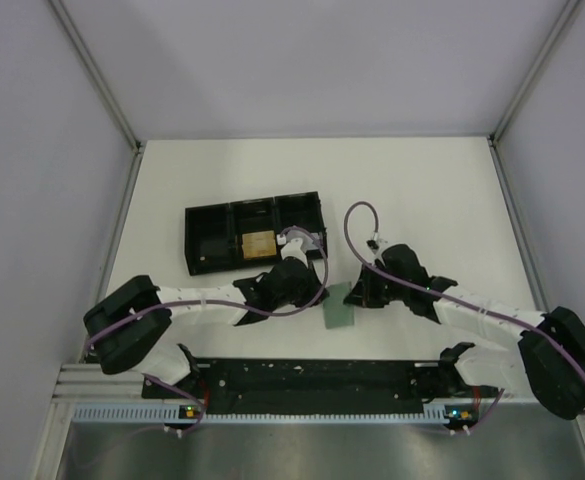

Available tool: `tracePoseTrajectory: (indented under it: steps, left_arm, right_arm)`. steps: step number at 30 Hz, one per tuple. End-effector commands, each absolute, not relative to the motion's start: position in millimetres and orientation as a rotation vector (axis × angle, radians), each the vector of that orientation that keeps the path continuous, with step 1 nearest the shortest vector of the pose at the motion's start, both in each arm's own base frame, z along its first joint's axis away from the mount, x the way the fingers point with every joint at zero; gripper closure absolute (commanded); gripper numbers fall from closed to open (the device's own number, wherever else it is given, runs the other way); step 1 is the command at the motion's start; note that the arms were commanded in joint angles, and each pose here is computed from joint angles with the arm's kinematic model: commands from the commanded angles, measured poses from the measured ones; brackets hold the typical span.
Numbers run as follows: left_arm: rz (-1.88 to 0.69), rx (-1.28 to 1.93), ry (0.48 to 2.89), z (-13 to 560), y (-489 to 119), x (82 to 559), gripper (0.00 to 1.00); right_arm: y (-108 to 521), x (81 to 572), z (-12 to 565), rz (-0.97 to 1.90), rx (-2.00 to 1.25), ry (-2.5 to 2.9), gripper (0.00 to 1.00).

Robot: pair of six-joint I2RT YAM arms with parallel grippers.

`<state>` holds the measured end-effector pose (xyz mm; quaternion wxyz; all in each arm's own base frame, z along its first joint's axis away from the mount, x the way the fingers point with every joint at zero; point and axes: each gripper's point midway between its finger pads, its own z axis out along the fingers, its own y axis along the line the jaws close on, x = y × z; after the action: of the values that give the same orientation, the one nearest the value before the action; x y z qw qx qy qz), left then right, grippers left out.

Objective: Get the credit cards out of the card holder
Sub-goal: Open the card holder at the center of the board.

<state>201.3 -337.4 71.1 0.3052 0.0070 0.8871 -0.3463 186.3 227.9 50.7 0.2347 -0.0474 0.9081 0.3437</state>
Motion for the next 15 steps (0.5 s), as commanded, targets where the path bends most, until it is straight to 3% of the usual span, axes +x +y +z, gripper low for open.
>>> tracePoseTrajectory:
  steps: [1, 5, 8, 15]
  left_arm:
    - [-0.859, -0.067, 2.377, 56.9, -325.6, 206.9, 0.83]
    - [-0.83, -0.072, 2.408, 49.0, -322.2, 204.5, 0.88]
    - [-0.804, -0.066, 2.43, 45.1, -319.5, 202.8, 0.89]
    - [-0.784, -0.019, 2.476, 35.7, -320.0, 197.2, 0.89]
  right_arm:
    - [210.1, 196.8, 51.3, 0.768, -0.173, 2.503, 0.94]
    - [204.6, 202.4, 58.7, 0.704, -0.179, 2.49, 0.84]
    - [198.0, 203.2, 60.7, 0.617, -0.195, 2.504, 0.68]
    - [198.3, 210.0, 100.0, 0.504, -0.244, 2.393, 0.44]
